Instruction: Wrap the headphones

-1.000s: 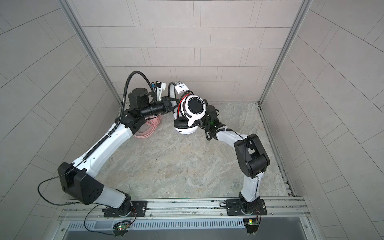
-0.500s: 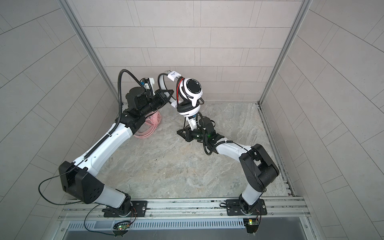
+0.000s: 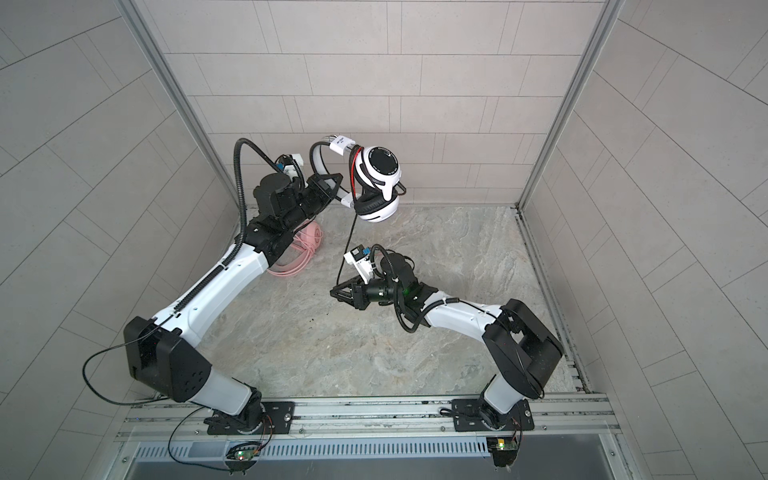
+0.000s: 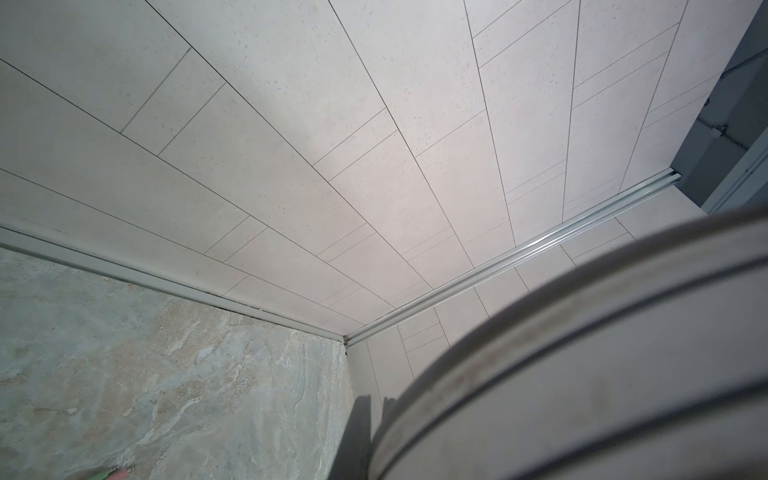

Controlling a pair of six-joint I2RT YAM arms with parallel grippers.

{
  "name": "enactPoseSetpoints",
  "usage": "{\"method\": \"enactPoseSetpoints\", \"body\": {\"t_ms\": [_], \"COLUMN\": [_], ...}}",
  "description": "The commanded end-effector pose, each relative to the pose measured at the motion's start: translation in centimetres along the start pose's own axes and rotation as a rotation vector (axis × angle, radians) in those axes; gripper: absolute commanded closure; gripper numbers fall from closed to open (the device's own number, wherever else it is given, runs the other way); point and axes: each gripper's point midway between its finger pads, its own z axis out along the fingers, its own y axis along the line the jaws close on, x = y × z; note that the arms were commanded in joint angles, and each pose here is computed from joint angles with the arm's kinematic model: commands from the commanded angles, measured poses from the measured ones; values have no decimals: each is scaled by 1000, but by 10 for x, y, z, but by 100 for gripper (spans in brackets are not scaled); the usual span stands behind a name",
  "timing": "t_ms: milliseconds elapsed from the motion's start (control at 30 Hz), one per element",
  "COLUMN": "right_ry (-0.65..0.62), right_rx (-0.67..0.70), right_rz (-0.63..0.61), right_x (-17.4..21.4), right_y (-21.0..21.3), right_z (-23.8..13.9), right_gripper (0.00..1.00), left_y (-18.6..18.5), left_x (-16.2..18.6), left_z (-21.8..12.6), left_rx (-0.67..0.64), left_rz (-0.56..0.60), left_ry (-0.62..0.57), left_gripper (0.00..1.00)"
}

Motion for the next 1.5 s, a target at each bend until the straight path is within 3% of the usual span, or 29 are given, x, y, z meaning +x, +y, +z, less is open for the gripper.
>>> {"method": "enactPoseSetpoints", "body": {"t_ms": [0,200,333,533,767,967,1167,1467], "right_ry": [-46,-83,-79,-56,-127,-260,-394,-413], "right_rx": [-102,-186,-193,-85,-11,63,186,436], "right_rz": [-20,-21,-58,-169,-232,-195,-131,-55], "right_x": [-16,-32,-42,-60,-105,-159,-201,-215], "right_y": [36,69,95,122,141,125,85,1], "right_z": [-5,-18,-32,-61,-91,-129,-182,-222], "right_gripper": [81,82,83,84,88,90,90,91], "left_y": [-42,-20,11,57,81,98,114,92], "left_x": [-37,-46,-48,-38,-1,37,48,95], "left_z": [-15,-20,-19,-17,-14,-23,-48,-70], "left_rx": [106,-1,-153,-338,-479,-527,-576,-356], "left_rz": [11,67,134,237,475,611,726,818], "left_ry": [-115,-159,-184,-185,-89,26,90,371], "left_gripper": [100,100,100,100,100,100,100,100]}}
